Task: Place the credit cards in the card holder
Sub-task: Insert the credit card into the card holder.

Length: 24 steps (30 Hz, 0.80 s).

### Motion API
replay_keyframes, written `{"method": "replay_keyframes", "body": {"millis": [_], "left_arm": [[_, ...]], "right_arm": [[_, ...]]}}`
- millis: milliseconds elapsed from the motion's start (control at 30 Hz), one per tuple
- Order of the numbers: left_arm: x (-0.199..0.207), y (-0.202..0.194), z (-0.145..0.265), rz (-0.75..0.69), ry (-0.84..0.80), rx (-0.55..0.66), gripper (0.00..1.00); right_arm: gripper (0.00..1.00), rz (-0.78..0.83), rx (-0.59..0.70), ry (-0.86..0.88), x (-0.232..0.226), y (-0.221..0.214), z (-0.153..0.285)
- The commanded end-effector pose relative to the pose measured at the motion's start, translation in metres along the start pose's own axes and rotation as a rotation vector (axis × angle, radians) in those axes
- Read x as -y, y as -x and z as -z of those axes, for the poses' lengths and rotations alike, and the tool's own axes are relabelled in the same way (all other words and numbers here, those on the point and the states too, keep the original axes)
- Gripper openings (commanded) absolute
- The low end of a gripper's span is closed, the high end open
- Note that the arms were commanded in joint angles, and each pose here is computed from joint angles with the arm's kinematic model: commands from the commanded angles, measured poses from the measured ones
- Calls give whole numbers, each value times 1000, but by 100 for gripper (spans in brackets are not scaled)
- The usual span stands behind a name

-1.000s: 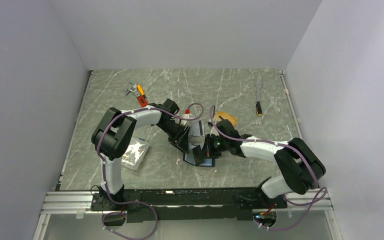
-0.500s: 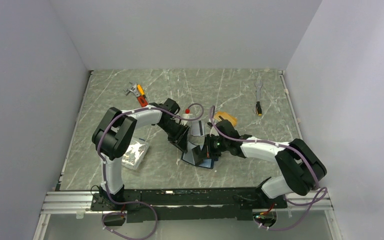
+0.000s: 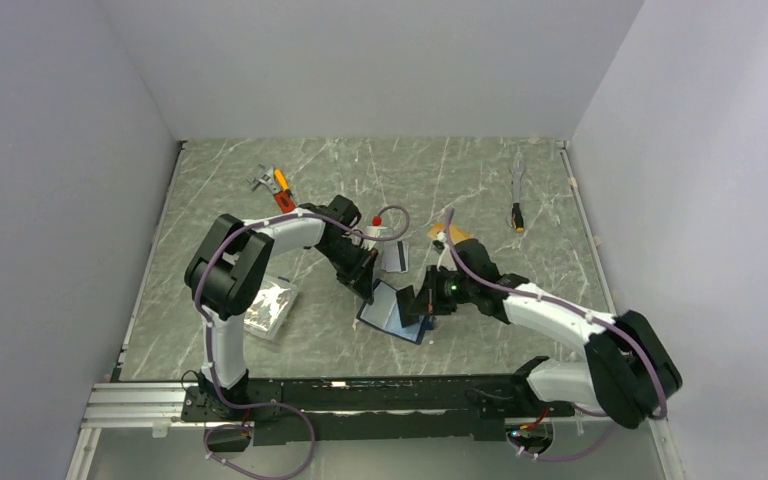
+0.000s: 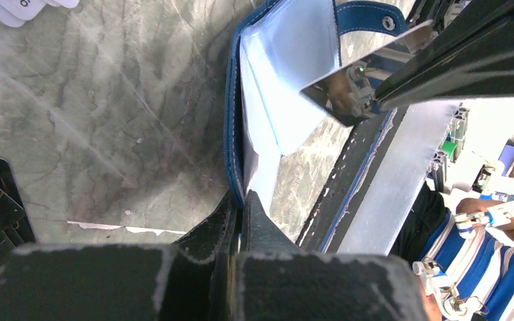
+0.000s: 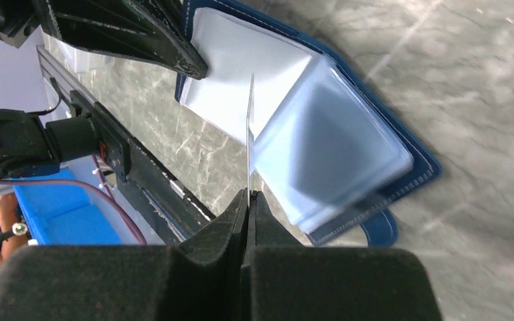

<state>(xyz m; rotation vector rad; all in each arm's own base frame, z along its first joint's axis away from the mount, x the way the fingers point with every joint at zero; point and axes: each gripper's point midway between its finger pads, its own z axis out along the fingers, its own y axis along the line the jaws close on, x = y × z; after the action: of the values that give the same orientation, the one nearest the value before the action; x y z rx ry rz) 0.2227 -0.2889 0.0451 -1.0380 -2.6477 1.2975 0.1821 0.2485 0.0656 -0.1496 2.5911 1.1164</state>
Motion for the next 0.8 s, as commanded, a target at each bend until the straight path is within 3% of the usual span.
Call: {"method": "replay_keyframes", "body": {"millis": [0,300,767], "left_arm": [[10,6,3,-37,-36,2,0],[4,2,6,-40,13,-12,0],[3,2,6,-44,22,-10,0]], "right_arm": [[0,-22,-5,-27,12,-16,21],[0,-105,-30,-78,37,-52,36],[0,-108,-58,-80,41,-58,32]]}}
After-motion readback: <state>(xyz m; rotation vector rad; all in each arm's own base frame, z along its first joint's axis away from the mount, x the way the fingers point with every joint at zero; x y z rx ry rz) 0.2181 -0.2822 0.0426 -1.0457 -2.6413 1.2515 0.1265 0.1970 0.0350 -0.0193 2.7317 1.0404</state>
